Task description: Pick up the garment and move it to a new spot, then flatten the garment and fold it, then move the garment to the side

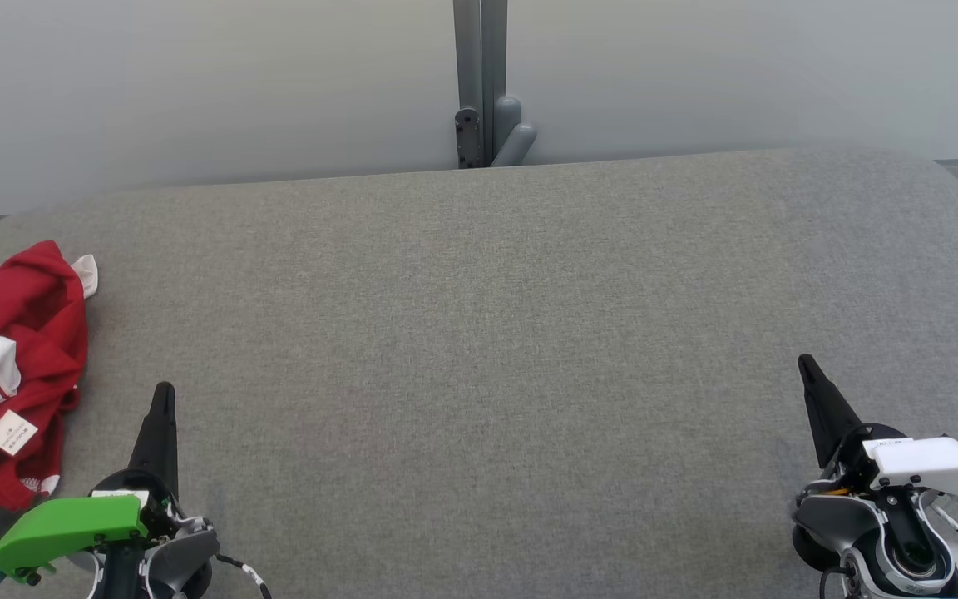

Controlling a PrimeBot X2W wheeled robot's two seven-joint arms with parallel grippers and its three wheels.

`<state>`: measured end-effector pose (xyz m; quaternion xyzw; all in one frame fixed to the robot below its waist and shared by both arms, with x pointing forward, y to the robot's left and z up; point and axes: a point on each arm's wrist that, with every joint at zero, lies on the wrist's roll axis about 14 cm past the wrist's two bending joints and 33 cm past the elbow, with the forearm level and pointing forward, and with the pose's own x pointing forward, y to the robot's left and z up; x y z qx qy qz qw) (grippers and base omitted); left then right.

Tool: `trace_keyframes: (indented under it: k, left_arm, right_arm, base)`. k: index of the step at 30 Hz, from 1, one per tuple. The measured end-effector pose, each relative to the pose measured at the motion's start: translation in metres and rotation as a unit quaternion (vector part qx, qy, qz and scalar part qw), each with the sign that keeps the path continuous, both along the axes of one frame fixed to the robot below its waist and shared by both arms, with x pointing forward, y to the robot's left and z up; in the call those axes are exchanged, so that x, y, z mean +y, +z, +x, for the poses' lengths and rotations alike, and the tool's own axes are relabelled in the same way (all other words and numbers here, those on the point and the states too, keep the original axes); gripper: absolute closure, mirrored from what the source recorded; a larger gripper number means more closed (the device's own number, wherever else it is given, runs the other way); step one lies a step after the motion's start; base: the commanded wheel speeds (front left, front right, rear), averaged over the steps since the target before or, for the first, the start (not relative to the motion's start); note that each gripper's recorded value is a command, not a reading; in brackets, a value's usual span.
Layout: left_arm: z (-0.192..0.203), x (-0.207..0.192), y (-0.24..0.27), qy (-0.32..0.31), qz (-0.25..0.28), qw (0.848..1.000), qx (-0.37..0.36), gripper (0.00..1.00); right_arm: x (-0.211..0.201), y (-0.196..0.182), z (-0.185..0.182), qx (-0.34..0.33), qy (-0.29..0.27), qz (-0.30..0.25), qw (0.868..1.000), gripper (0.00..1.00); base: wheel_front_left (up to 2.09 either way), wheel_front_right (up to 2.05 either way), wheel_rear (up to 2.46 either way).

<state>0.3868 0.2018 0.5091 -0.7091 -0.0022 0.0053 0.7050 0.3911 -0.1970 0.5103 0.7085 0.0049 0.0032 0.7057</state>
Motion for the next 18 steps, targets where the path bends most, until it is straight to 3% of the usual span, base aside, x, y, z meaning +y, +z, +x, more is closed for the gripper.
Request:
trace_keyframes:
  k: [15, 16, 18]
  left_arm:
    - [0.0000, 0.0001, 0.0000, 0.000, 0.000, 1.000, 0.000, 1.00]
    - [-0.0001, 0.0000, -0.0007, 0.000, 0.000, 1.000, 0.001, 0.00]
    - [-0.0036, -0.0006, -0.0099, 0.001, -0.003, 1.000, 0.015, 0.00]
  right_arm:
    - [0.0000, 0.0000, 0.0000, 0.000, 0.000, 0.000, 1.000, 1.00]
    - [0.0001, -0.0006, -0.0001, 0.001, 0.000, 0.000, 1.000, 0.00]
    - [0.0012, -0.0090, -0.0032, 0.013, 0.000, 0.003, 1.000, 0.00]
  base:
    - [0.00, 0.00, 0.00]
    - [0.00, 0.00, 0.00]
    - [0.00, 0.00, 0.00]
